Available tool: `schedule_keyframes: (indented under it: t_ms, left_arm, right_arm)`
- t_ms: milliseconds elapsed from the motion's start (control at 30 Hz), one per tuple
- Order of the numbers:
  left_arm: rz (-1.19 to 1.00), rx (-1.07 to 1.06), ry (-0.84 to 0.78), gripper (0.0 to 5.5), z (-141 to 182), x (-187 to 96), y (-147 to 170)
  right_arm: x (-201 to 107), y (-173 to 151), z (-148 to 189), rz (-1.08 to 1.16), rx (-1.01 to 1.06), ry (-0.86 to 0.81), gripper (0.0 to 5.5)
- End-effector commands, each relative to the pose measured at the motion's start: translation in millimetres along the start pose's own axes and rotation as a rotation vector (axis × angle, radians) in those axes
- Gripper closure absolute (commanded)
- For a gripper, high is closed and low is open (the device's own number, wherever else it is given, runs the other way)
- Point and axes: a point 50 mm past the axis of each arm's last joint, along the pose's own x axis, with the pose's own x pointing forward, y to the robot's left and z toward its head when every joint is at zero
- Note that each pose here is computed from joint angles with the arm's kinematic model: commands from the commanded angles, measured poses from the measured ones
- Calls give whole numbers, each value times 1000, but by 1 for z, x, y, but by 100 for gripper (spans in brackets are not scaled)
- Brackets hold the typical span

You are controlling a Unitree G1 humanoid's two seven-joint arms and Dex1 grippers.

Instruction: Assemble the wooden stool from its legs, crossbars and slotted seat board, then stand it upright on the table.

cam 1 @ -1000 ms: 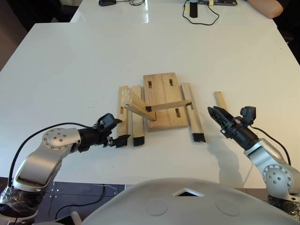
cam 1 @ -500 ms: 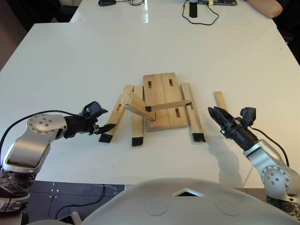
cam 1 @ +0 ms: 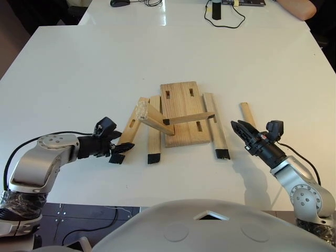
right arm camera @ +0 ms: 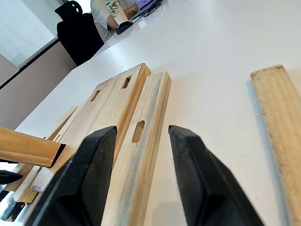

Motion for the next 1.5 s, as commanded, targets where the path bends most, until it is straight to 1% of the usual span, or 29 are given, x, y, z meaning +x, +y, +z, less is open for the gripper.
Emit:
schedule_keyframes:
  t_ms: [33, 200, 367, 467, 633, 733, 800, 933, 1000, 1067, 1200, 1300, 1400, 1500]
  left_arm:
    - [25, 78, 86, 228, -13, 2, 2]
    - [46, 201, 117, 287, -17, 3, 6]
    - [69, 194, 98, 333, -16, 4, 14]
    - [81, 164, 70, 348, -12, 5, 19]
    - [135, 140, 0, 349, 3, 4, 36]
    - [171, 124, -121, 349, 25, 0, 44]
    - [150, 133, -272, 349, 51, -4, 43]
    - [21, 143, -596, 349, 108, -22, 31]
    - [-63, 128, -723, 349, 129, -36, 24]
    - [-167, 159, -814, 350, 150, -51, 14]
    - [-446, 258, -882, 350, 178, -81, -16]
    - [-605, 304, -886, 350, 186, -94, -34]
    - [-767, 341, -859, 350, 190, -97, -55]
    - [-827, 353, -819, 350, 190, -90, -67]
  right_arm:
    - [2, 0, 0, -13, -9, -11, 347]
    - [3, -1, 1, -19, -14, -16, 347]
    - [3, -2, 1, -25, -17, -17, 347]
    - [3, -2, 2, -24, -17, -20, 347]
    - [3, -4, 5, -30, -16, -32, 347]
    - [3, -5, 9, -29, -27, -40, 347]
    - [2, -6, 20, -26, -61, -66, 347]
    - [1, -2, 61, 18, -166, -172, 347]
    - [4, 6, 83, 82, -205, -224, 347]
    - [4, 23, 108, 185, -235, -293, 347]
    - [2, 71, 154, 467, -304, -394, 347]
    - [6, 98, 169, 615, -359, -372, 347]
    - [13, 125, 174, 778, -401, -303, 306]
    - [17, 138, 174, 891, -406, -236, 261]
